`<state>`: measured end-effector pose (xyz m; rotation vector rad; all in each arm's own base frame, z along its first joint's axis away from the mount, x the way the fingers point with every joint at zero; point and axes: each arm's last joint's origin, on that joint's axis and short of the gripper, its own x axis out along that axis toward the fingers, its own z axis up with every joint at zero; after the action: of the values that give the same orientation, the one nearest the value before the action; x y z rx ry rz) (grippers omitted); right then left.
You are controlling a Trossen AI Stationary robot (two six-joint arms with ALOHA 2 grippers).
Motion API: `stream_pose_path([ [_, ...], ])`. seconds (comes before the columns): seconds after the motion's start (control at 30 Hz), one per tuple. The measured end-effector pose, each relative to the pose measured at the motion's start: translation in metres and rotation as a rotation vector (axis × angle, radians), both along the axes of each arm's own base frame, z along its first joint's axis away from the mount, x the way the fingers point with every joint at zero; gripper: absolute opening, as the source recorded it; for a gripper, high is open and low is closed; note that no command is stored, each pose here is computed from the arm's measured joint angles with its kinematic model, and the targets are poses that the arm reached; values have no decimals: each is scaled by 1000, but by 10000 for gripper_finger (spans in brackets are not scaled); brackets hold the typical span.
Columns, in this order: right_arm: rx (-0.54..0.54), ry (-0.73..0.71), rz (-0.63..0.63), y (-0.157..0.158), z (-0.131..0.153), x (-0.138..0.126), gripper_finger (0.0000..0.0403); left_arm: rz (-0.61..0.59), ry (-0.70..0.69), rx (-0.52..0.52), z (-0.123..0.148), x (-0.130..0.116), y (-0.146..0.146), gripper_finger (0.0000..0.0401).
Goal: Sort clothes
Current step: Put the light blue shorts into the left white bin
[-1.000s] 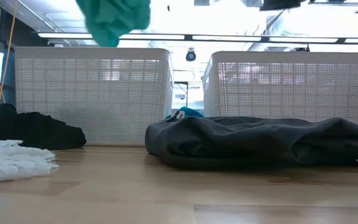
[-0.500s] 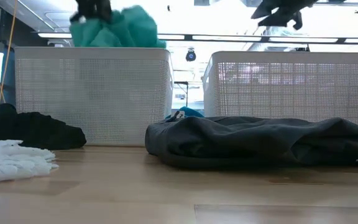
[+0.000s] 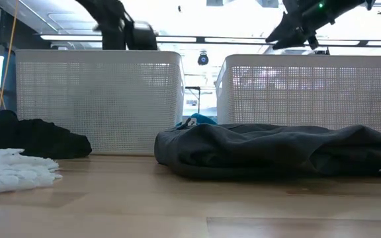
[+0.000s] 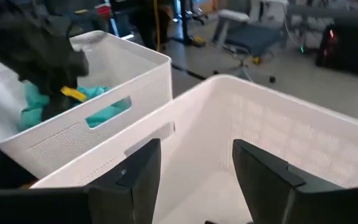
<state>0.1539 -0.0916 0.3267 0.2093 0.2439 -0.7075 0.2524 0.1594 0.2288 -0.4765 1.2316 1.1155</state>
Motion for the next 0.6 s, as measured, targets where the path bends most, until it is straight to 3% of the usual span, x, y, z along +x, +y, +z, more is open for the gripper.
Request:
stream_pose_path([
  [0.13,56,-13,-26,-1,-3,-1,186,16,65,-72,-20,-5,22,76],
  [0.33,119,-13,102,2,-5,0,186,15,-75,-219,-15,-19,37,184],
  [0.47,138,23,198,5,-8,1,186,42,-180,-175,14,-29,30,231],
  [0.6,166,54,258,8,-5,0,186,-25,-290,-69,53,-38,18,241],
])
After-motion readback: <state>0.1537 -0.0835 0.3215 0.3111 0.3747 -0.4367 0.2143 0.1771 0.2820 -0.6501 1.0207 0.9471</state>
